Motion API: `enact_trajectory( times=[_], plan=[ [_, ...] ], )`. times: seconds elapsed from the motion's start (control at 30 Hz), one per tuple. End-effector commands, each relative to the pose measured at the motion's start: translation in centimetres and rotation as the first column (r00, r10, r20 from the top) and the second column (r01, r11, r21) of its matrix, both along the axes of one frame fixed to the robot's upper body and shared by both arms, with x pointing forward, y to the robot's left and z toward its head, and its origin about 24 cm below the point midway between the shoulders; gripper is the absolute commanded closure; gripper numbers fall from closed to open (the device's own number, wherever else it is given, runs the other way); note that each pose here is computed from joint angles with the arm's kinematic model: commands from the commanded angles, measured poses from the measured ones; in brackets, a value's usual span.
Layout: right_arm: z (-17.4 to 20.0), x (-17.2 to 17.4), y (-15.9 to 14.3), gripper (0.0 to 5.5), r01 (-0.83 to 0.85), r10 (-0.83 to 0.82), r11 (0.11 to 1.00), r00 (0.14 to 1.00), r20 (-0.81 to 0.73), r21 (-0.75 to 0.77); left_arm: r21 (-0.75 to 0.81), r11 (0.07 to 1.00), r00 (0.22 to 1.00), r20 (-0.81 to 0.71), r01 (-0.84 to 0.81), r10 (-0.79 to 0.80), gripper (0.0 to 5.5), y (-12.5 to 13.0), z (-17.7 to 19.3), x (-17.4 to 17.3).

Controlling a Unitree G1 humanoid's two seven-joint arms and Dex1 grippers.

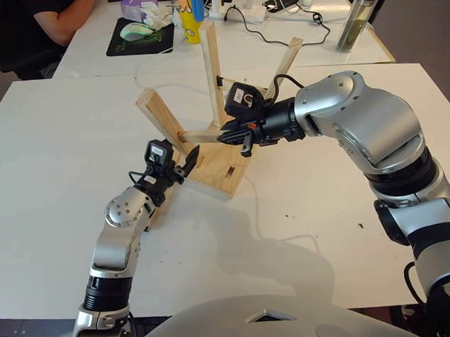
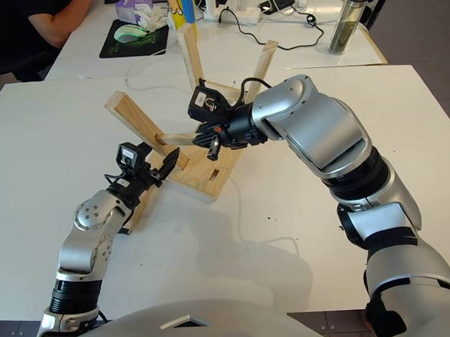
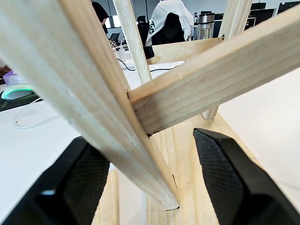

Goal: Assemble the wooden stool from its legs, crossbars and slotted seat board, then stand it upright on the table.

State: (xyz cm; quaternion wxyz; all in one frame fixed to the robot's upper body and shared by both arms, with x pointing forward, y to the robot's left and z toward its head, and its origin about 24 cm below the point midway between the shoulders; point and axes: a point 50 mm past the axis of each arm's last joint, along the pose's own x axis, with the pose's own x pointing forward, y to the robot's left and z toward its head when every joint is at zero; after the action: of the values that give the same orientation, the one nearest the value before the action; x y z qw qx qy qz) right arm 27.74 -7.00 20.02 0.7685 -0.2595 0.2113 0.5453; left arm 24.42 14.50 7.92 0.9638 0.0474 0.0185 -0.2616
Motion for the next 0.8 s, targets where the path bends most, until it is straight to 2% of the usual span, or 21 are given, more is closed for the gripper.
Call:
enact_trajectory(
  times=[0.03,0.8],
  plan=[
    [0.19,-0.55,1.51,5.07,-0.09,0.09,0.996,0.996,0.016,0.018,-0.106,0.984,0.989,0.009,0.146,-0.146,2.43,-2.6,0.57,-0.41],
    [-0.29,-0.7,1.07,5.07,-0.099,0.099,0.995,0.995,0.012,-0.008,-0.148,0.979,0.99,0.005,0.138,-0.139,2.43,-2.44,0.7,-0.19]
  ],
)
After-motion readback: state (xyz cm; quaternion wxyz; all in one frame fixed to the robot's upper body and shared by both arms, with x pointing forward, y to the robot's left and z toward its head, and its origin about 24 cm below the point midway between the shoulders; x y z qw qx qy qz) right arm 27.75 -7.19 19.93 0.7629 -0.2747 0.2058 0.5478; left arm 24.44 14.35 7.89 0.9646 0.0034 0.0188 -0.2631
